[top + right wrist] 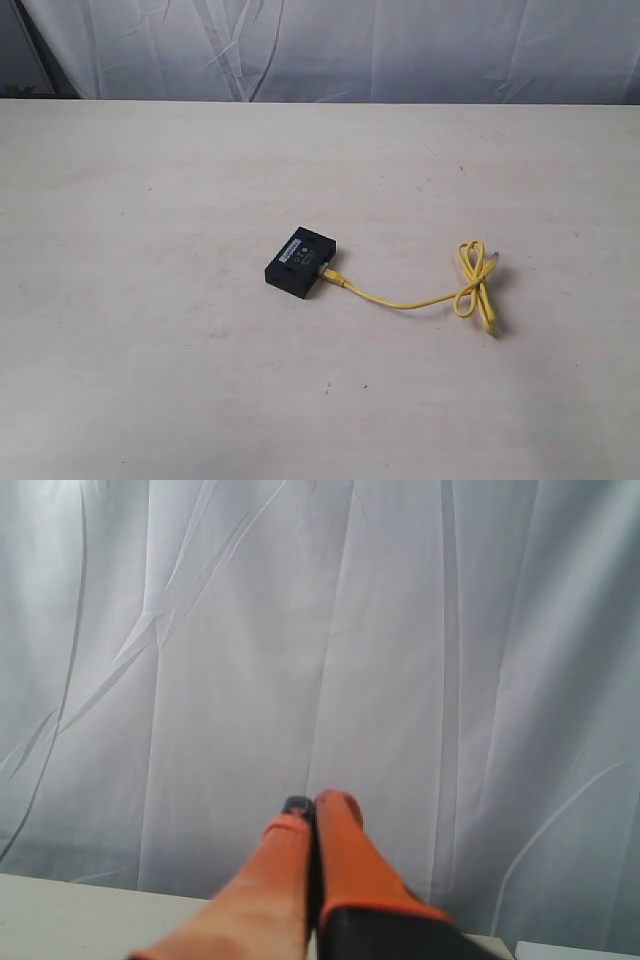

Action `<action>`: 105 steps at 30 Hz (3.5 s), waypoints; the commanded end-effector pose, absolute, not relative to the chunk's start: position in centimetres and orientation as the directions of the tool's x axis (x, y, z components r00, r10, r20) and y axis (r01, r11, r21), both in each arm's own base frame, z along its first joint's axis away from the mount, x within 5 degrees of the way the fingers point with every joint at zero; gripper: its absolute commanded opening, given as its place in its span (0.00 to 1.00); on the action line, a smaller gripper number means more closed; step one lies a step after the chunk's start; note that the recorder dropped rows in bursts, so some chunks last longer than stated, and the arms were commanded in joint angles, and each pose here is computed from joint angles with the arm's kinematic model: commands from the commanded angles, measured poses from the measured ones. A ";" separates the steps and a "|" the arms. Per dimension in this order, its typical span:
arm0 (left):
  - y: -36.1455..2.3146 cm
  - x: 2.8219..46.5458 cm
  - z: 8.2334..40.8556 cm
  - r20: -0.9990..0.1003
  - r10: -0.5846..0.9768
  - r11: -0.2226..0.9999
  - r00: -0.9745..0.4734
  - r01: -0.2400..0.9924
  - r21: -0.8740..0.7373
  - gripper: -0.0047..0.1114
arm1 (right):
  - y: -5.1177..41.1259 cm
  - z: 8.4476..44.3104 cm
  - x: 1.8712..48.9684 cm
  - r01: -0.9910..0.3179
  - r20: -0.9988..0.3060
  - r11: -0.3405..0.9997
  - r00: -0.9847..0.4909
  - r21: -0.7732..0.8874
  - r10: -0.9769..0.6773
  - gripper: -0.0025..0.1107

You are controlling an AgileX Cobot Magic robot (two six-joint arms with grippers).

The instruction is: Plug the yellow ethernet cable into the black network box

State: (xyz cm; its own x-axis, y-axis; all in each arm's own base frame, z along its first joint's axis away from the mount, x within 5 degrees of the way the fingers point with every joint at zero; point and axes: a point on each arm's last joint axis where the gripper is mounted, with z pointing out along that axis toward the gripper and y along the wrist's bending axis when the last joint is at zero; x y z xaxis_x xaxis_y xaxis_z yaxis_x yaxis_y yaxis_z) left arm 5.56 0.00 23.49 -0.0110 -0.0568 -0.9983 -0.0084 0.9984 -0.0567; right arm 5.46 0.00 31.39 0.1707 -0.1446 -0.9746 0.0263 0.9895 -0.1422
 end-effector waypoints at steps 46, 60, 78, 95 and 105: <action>0.0 5.6 19.3 -0.990 -0.042 0.999 -0.137 -0.018 -0.040 0.04 | 0.0 31.2 5.5 0.029 -0.975 0.990 0.169 -0.139 -0.142 0.02; 0.0 5.6 19.3 -0.990 -0.042 0.999 -0.137 -0.018 -0.040 0.04 | -0.2 29.5 4.9 0.024 -0.998 0.998 -0.001 -0.066 -0.066 0.02; 0.0 5.6 19.3 -0.990 -0.042 0.999 -0.137 -0.018 -0.040 0.04 | 0.0 19.7 5.5 0.006 -0.990 1.000 -0.141 -0.005 -0.005 0.02; 0.0 5.6 19.3 -0.990 -0.042 0.999 -0.137 -0.018 -0.040 0.04 | 0.0 18.5 5.4 0.005 -0.976 1.000 -0.218 -0.005 -0.004 0.02; 0.0 5.6 19.3 -0.990 -0.040 0.999 -0.137 -0.018 -0.038 0.04 | 0.0 18.5 5.4 0.005 -0.976 1.000 -0.218 -0.003 -0.002 0.02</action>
